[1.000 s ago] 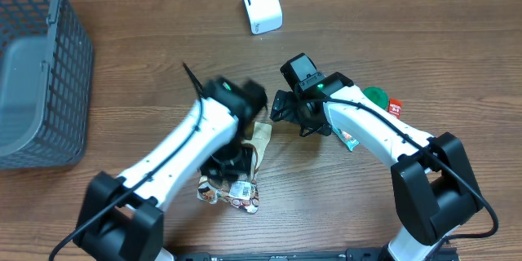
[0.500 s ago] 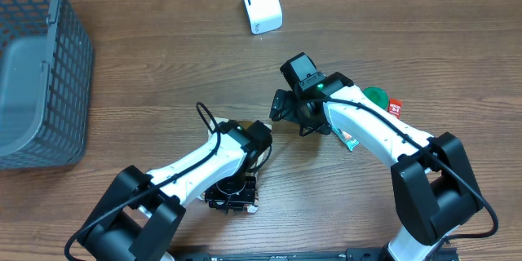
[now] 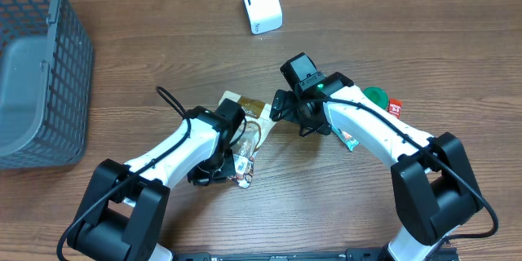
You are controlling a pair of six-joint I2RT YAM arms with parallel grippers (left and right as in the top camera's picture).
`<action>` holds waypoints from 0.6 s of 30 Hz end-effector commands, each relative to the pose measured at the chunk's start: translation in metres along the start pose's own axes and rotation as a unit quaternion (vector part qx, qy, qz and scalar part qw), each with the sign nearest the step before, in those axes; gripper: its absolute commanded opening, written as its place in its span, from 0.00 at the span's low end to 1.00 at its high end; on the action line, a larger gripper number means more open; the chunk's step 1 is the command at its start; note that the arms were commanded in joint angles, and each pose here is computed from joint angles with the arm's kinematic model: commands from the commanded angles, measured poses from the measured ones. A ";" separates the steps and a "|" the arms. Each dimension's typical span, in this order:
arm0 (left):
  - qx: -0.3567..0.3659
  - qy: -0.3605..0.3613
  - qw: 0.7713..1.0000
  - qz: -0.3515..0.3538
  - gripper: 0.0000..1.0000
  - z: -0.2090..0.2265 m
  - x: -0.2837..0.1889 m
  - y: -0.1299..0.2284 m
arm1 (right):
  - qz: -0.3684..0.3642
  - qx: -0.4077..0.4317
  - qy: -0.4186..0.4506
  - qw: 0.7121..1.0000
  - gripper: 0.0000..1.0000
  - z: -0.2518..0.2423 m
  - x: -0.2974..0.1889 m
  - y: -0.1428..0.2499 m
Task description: Scan the item barcode
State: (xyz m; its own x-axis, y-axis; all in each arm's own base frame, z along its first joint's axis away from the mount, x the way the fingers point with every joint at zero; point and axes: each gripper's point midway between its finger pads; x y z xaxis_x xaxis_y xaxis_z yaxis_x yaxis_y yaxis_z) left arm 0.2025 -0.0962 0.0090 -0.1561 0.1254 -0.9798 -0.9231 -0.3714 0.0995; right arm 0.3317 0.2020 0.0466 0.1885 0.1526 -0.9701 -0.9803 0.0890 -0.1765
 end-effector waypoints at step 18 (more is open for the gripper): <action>-0.048 0.097 0.993 -0.041 0.61 -0.013 -0.040 -0.063 | -0.002 -0.009 -0.026 1.000 1.00 0.012 -0.012 0.003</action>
State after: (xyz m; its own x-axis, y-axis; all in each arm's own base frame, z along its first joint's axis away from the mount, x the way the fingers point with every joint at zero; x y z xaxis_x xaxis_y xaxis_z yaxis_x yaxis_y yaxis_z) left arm 0.2588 -0.0677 0.0265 -0.0204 0.1416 -0.9897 -0.8866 -0.4600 -0.0476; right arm 0.3265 0.2088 0.0467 0.1670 0.1801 -0.9694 -0.9848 0.0777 -0.1552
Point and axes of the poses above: each gripper's point midway between its finger pads, its own x axis out along the fingers, its own z axis along the line the jaws close on, y = z × x, and after that the axes turned 11 degrees about -x, right-handed
